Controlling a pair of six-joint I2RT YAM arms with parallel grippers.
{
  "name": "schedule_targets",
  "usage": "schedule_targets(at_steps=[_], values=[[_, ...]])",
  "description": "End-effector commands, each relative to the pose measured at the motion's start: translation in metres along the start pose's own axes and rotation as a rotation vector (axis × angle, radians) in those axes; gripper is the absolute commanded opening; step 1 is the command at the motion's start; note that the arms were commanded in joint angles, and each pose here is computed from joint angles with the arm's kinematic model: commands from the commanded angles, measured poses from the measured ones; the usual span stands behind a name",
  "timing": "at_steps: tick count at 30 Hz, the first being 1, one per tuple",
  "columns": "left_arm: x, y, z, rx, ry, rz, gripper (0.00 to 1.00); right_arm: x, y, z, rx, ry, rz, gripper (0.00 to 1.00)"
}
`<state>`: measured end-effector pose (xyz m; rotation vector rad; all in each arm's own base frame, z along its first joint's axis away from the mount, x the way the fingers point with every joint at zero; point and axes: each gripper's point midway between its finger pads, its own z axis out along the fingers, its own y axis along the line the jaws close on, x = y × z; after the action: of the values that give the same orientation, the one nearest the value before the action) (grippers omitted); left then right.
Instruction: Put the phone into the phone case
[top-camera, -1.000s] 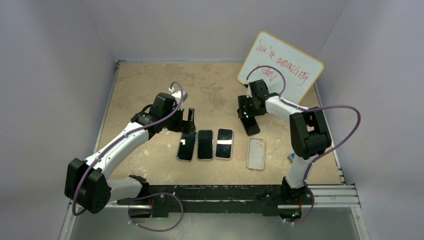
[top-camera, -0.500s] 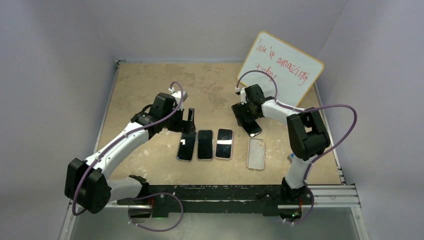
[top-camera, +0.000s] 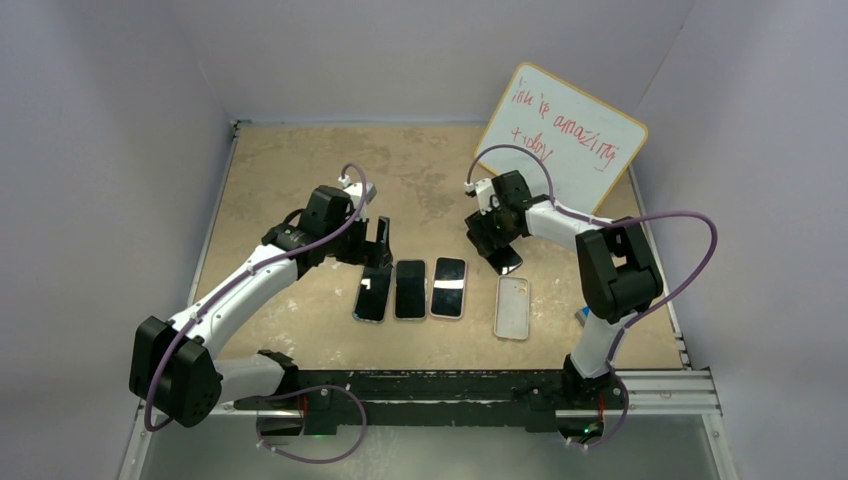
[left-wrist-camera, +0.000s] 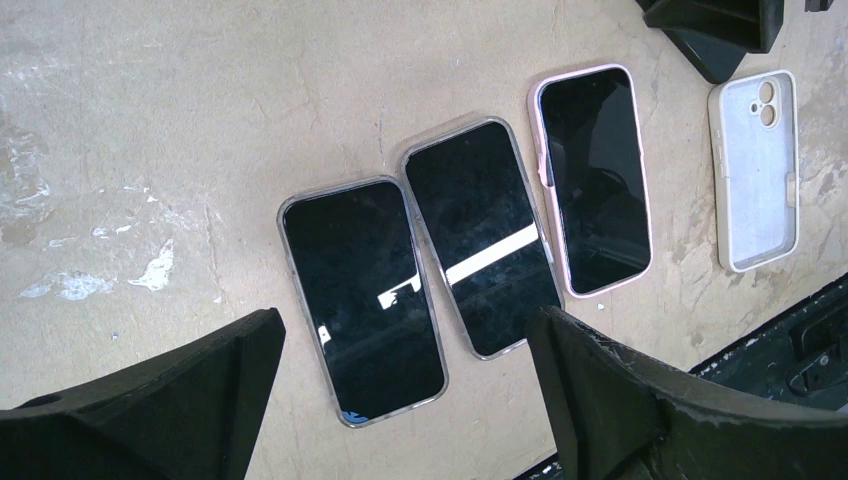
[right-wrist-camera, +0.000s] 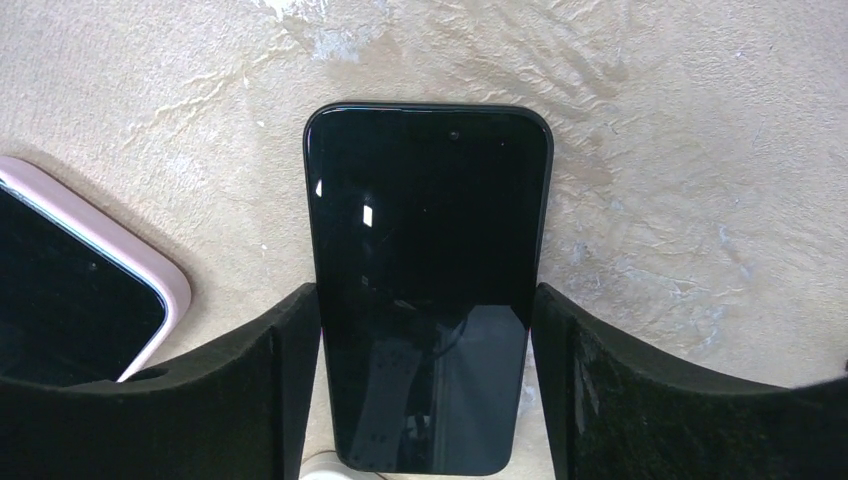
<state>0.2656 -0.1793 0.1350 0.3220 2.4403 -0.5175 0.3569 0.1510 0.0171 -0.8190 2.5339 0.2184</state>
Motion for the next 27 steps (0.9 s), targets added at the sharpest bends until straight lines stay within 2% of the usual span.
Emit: schedule_targets(at_steps=[1,9,12,21,27], values=[[-0.008,-0.006,-0.004,0.032,-0.040,0.025,0.99,0.023,0.000,-0.001,0.025,0.065,0.036,0.64],[-0.014,-0.008,-0.014,0.037,-0.082,0.030,0.99,-0.012,-0.009,-0.020,0.129,-0.024,0.325,0.53],[-0.016,-0.007,-0.017,0.031,-0.095,0.029,0.99,-0.017,-0.009,-0.028,0.149,-0.033,0.414,0.46],[-0.017,-0.007,-0.022,0.027,-0.111,0.028,0.99,-0.015,0.002,-0.037,0.125,0.012,0.529,0.40],[-0.018,-0.007,-0.023,0.023,-0.116,0.027,0.98,-0.025,-0.001,-0.040,0.130,0.015,0.541,0.37]])
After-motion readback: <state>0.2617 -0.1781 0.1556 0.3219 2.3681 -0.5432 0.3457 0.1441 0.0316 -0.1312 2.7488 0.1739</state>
